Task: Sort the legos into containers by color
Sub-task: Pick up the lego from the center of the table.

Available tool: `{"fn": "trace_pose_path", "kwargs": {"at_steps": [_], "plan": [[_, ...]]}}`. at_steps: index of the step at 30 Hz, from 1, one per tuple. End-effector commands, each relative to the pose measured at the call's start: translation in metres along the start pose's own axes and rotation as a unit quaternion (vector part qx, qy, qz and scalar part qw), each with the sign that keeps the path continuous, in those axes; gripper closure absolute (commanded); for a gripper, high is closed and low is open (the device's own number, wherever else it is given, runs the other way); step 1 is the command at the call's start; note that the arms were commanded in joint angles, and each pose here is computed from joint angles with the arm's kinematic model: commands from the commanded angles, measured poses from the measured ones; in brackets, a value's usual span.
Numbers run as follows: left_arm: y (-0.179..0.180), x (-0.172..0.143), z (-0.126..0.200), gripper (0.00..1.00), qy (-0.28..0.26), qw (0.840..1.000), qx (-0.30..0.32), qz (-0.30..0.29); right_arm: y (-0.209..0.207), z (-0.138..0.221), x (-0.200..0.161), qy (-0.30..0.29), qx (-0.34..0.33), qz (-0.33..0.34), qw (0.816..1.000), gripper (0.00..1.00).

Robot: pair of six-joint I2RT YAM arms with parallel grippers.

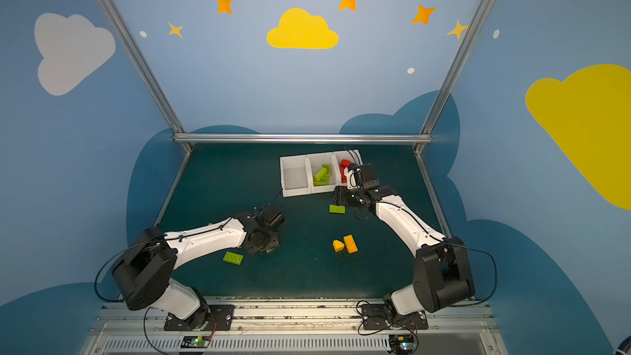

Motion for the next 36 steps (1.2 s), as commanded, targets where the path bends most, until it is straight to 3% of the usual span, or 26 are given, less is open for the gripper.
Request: {"fn": "trace_pose_path", "kwargs": {"at_steps": [1,11,22,36], "plan": [[-0.003,0.004,-0.004,0.42,-0.007,1.000,0.019,-0.002,0.002,0.001,0.004,-0.017,0.017,0.002,1.000,0.36],[-0.009,0.004,-0.019,0.52,0.017,0.999,0.034,0.000,0.001,0.000,0.003,-0.023,0.019,0.003,1.000,0.36],[-0.011,0.006,-0.013,0.66,0.012,1.000,0.025,-0.006,0.003,0.005,0.003,-0.030,0.018,0.004,0.999,0.36],[-0.050,0.025,0.035,0.66,-0.018,0.993,-0.058,-0.100,0.006,0.018,-0.014,-0.030,0.030,-0.005,0.999,0.36]]}}
Point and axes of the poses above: each gripper's point midway between its finger pads, its own z axis back along the fingers, its own y axis along the line the jaws close on, x = y × z, the point moved 9 cm from there along z, back along the fingers, and after that the axes turned 13 degrees about z, right-handed, at the moved point
